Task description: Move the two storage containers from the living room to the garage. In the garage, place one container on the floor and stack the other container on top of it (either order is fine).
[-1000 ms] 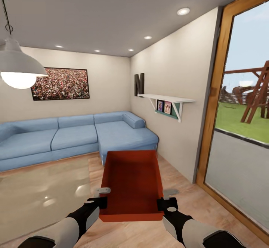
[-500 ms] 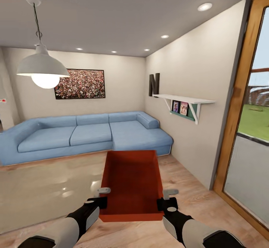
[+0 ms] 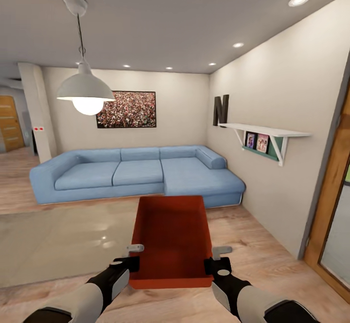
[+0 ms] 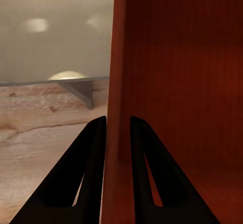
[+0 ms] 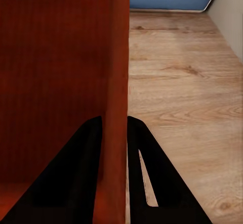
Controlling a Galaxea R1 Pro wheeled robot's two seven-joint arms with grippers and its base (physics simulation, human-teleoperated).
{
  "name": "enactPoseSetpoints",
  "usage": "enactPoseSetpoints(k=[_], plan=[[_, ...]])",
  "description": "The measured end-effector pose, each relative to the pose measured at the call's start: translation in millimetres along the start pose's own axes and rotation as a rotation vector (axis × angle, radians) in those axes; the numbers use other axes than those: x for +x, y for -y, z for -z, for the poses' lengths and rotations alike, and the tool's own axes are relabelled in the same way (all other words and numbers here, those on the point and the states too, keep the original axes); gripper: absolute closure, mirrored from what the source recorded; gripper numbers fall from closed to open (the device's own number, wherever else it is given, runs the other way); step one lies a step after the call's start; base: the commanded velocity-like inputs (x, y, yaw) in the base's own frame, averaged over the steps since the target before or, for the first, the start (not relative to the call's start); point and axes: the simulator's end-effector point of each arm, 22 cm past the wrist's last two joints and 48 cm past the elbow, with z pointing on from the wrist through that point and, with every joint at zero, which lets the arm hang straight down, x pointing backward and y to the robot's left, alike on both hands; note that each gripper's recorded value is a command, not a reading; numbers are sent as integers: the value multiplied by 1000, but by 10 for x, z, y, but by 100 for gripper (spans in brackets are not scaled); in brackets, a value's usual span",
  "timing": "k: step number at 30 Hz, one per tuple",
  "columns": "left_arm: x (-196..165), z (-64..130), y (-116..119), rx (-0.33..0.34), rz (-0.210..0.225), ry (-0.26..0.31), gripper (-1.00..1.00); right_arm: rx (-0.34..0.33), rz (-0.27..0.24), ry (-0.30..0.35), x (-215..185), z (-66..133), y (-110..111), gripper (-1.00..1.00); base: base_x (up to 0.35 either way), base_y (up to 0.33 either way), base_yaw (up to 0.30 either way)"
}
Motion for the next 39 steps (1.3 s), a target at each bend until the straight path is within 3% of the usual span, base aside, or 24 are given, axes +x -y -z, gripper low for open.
enactPoseSetpoints(k=[39], plan=[[-1,0,0,0,0,1,100,0,0,1,-2,0,0,100,0,0,269]])
